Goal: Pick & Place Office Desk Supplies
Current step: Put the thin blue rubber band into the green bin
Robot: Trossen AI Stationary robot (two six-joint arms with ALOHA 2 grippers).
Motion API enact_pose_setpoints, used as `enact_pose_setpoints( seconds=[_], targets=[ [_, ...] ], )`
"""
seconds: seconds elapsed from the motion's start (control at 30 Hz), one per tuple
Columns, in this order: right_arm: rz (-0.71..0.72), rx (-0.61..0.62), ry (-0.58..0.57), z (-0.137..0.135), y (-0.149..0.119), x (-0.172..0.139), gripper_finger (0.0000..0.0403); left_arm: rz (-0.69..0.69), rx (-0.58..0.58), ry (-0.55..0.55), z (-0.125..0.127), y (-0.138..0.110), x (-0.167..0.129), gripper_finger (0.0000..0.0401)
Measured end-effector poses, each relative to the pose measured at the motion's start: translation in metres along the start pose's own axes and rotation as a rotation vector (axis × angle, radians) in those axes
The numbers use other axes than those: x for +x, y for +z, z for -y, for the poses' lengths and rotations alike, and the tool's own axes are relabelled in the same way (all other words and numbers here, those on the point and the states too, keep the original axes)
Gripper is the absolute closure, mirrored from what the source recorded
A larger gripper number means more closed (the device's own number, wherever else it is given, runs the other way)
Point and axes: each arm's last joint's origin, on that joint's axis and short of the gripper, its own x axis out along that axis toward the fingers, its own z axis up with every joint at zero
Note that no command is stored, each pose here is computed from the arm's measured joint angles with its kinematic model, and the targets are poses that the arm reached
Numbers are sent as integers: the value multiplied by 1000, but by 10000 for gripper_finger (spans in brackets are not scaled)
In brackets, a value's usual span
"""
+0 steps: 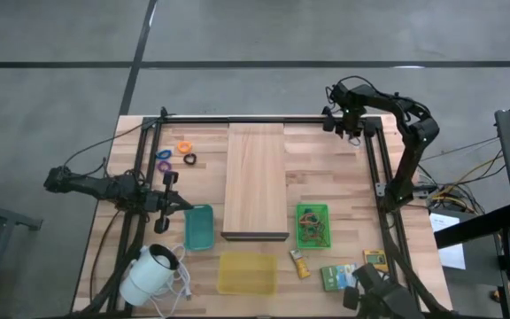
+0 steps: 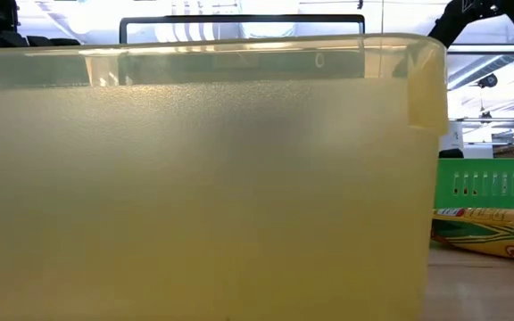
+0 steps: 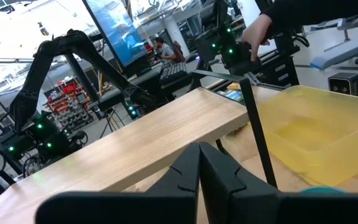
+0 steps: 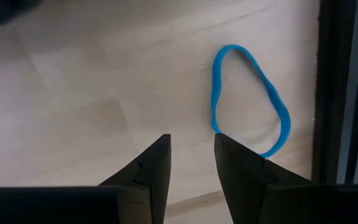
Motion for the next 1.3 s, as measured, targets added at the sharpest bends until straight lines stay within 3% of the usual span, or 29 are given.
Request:
enact_pose_setpoints(
  seconds=[0.57, 1.3],
  targets=[
    [-75, 44, 92, 7, 10, -7, 284, 0, 0, 0, 0, 0, 0, 389],
    [-3, -13, 2, 0, -1, 2, 284, 0, 0, 1, 0, 0, 0, 389]
  ],
)
